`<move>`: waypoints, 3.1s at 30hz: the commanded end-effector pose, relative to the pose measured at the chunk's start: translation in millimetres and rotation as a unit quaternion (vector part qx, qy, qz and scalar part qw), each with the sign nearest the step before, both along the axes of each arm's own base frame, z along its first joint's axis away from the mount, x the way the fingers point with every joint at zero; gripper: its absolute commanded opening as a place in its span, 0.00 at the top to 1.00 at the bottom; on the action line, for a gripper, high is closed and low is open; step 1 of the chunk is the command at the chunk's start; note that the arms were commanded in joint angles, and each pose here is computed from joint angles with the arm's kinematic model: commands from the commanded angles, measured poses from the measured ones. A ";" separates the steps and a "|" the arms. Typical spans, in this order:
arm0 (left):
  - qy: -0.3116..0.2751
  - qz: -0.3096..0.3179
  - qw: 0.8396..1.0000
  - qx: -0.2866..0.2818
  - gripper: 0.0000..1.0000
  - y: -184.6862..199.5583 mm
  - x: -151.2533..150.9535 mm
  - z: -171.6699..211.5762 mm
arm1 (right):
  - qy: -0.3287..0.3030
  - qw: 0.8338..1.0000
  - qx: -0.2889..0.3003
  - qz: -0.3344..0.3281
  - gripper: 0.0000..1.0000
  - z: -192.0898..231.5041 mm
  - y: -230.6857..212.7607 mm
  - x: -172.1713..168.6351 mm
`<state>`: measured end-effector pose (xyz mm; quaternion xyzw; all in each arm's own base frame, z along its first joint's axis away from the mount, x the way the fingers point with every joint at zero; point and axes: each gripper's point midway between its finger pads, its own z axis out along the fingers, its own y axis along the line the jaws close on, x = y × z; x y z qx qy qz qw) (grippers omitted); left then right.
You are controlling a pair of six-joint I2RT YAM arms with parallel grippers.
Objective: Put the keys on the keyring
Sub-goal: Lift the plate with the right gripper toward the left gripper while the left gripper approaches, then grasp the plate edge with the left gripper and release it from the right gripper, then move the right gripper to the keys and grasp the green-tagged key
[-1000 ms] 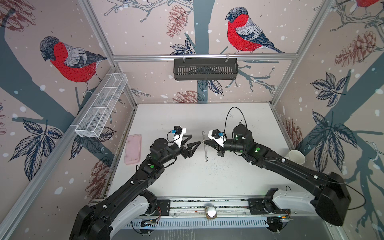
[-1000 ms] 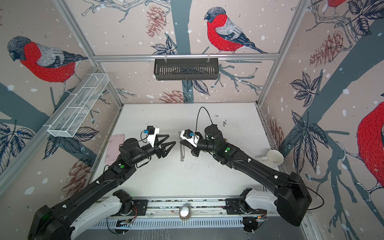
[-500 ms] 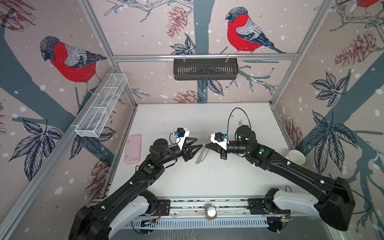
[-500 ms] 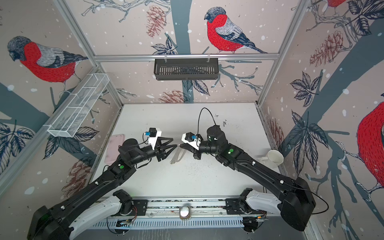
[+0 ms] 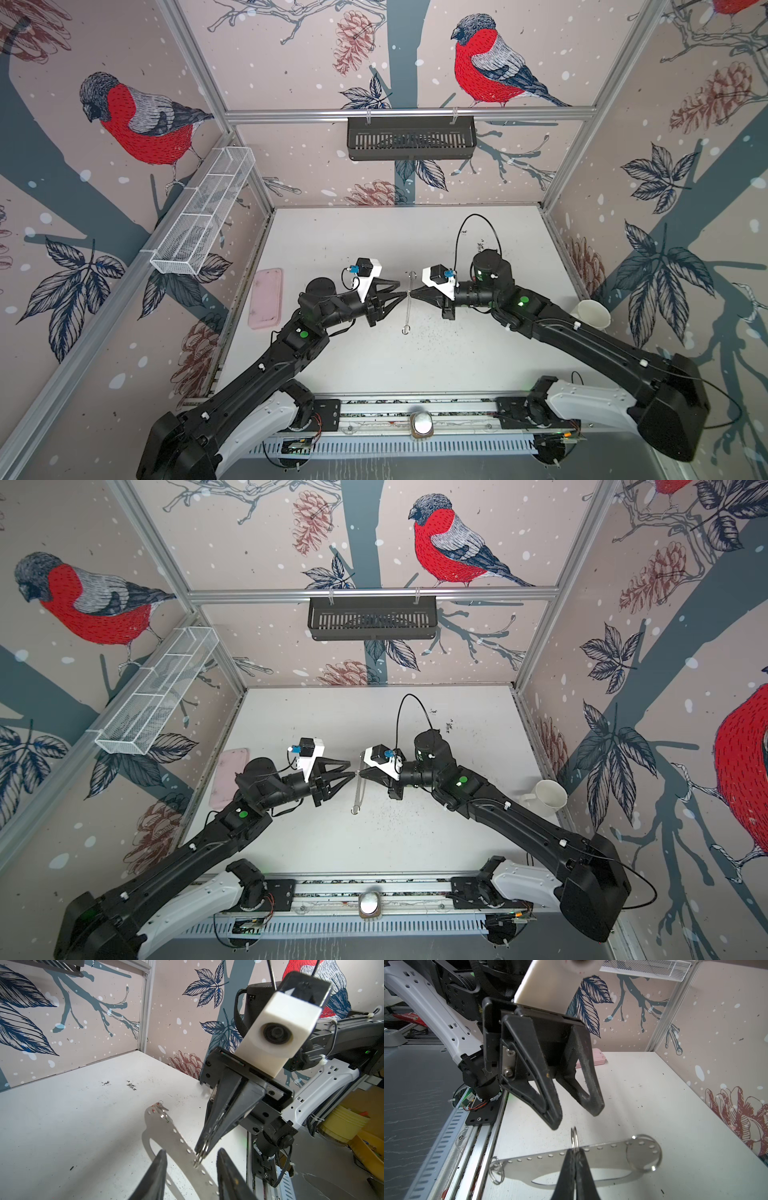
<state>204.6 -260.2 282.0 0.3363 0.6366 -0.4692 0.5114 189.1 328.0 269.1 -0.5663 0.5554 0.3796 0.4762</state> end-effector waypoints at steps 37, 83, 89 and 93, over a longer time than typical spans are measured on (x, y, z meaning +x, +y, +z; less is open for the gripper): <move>-0.034 -0.036 0.999 -0.006 0.98 -10.2 -9.3 10.3 | 0.005 0.999 0.015 0.049 1.00 10.4 5.6 -10.7; -0.062 0.268 0.961 -0.035 1.00 45.9 40.6 9.6 | 0.188 0.772 0.009 -0.607 0.53 -108.6 -223.3 148.7; -0.056 0.259 0.964 -0.022 1.00 34.9 42.0 7.6 | 0.280 0.722 -0.063 -0.629 0.60 -169.7 -239.1 159.6; -0.056 0.253 0.966 -0.016 1.00 30.0 40.7 6.3 | 0.318 0.696 -0.078 -0.640 0.61 -197.5 -242.5 161.4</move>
